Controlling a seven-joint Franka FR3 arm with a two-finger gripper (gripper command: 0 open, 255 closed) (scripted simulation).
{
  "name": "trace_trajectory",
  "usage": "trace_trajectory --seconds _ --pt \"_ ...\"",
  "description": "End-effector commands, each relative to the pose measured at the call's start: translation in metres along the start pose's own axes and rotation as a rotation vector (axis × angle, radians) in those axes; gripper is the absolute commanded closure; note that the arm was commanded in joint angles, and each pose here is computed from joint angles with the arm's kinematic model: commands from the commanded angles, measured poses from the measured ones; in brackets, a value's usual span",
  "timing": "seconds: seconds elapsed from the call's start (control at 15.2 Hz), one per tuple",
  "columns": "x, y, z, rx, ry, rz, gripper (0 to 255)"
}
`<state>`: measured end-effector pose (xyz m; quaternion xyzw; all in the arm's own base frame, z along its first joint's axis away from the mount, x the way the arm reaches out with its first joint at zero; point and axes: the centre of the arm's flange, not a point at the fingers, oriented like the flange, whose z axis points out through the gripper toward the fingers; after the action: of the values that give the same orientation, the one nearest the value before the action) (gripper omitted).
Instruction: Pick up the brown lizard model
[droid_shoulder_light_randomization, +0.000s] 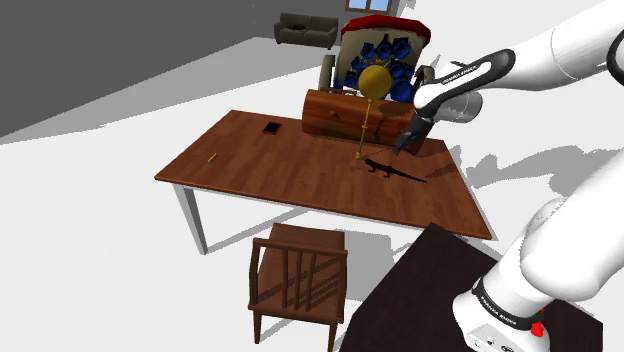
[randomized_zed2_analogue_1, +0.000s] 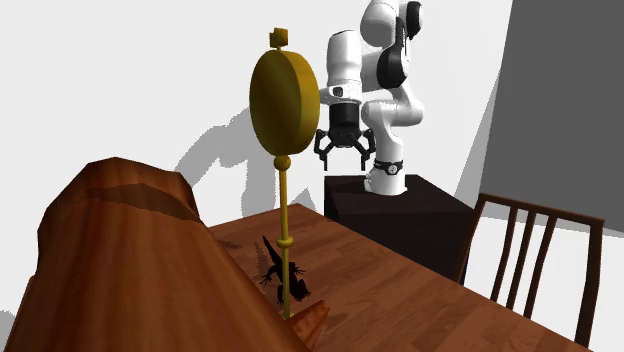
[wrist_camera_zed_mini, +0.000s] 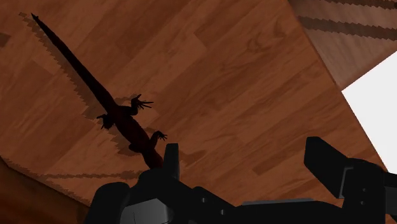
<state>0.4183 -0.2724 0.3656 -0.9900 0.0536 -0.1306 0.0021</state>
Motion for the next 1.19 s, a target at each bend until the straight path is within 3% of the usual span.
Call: trace_trajectory --seconds 0.0,1.12 --pt "0.004 0.017 0.019 0.006 0.008 0.010 0" --pt "0.035 0.157 0.186 0.052 0.056 0.101 0"
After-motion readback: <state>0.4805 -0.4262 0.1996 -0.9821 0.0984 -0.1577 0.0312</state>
